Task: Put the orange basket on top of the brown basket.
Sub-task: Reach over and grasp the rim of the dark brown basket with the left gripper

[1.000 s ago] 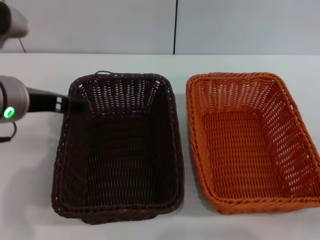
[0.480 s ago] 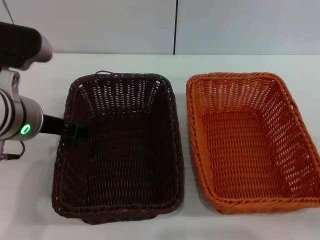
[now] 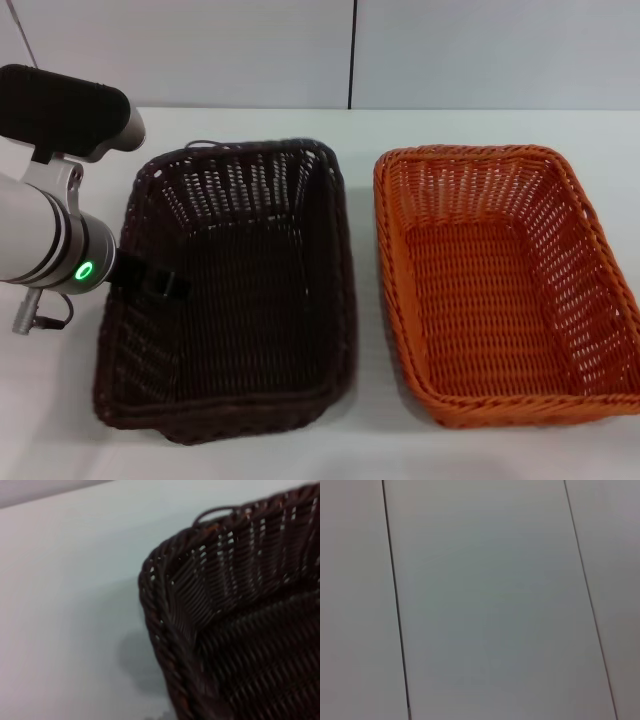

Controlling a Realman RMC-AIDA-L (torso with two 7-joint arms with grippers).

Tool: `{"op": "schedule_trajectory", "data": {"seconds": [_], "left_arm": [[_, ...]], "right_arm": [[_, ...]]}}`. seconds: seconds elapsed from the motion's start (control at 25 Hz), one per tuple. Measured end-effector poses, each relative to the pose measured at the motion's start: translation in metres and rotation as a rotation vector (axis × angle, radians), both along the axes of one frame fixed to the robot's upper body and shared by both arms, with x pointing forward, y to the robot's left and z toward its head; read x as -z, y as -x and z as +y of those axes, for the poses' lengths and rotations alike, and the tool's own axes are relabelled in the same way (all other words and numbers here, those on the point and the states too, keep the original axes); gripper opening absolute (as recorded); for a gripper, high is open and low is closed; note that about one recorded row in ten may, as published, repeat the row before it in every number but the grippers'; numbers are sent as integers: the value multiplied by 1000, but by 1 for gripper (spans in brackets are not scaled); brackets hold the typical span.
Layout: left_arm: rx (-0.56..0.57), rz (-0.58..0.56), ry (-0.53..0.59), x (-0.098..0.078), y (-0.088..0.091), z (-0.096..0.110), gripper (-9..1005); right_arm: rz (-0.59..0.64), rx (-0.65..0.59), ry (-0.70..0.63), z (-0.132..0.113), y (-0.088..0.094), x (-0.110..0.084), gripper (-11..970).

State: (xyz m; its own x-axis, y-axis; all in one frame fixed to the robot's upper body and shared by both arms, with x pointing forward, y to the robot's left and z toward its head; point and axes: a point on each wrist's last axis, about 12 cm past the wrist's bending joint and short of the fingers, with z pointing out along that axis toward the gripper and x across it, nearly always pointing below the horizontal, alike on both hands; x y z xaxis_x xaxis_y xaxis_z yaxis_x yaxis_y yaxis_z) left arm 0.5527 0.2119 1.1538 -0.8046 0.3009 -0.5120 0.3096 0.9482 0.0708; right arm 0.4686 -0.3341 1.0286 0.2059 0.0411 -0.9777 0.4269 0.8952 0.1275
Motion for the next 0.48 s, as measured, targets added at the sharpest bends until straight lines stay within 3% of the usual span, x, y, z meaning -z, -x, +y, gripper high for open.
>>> {"op": "schedule_trajectory", "data": {"seconds": [0.2,0.48], "left_arm": [[-7,42,-24,10,-6,0,764],[17,-1,-20,0,-4,-1,640]], "right_arm": [[1,-1,0,0,0,0,810],[1,-4,1,1,0,0,808]]}}
